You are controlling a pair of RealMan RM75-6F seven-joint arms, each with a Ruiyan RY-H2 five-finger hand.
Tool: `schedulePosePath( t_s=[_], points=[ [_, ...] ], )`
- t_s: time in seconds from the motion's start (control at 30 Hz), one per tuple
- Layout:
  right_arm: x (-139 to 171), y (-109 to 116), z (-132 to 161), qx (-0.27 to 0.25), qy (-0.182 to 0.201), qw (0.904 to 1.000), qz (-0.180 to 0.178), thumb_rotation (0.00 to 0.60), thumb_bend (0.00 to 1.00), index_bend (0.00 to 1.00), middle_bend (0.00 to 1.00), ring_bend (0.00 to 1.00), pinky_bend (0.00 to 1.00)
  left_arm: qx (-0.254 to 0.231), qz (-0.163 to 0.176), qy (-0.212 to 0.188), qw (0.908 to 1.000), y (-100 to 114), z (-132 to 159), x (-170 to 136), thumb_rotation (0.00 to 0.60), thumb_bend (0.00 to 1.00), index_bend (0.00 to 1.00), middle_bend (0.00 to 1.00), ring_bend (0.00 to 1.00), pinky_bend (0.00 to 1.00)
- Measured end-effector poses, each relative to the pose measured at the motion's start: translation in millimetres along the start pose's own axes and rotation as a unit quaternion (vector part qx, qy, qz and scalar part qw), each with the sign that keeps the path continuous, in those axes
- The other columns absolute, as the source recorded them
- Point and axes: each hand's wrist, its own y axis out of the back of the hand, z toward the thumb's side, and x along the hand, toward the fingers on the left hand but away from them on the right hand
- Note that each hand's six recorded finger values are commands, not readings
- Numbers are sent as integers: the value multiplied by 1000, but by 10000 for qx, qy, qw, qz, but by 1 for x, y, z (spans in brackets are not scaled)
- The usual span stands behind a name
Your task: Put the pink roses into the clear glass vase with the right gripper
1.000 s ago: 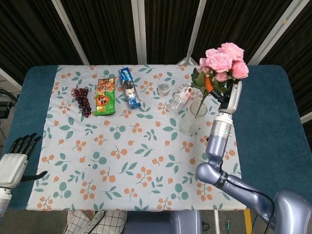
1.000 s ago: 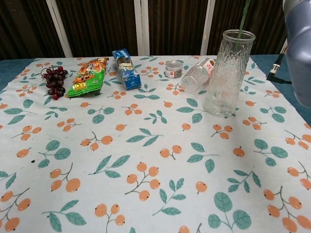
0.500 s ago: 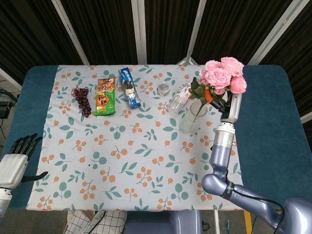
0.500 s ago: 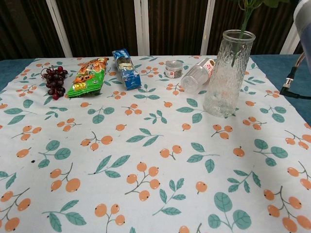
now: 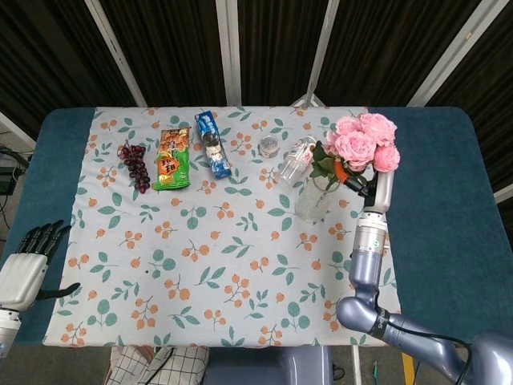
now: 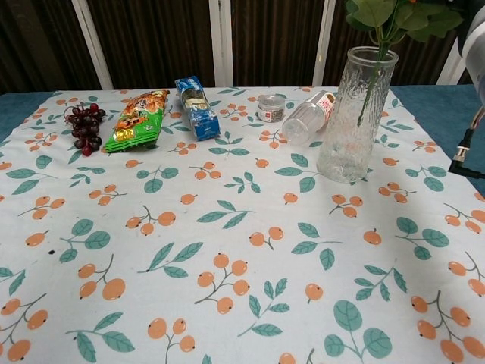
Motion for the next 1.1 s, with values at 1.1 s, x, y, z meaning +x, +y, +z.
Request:
schedulePosePath(
  t_s=[1.1],
  points=[
    [15, -8, -27, 366, -255, 9988, 211, 600, 307, 76, 283, 182, 180, -42, -50, 12, 10000, 0, 0, 1, 600, 0, 0, 0, 0, 0]
  ],
)
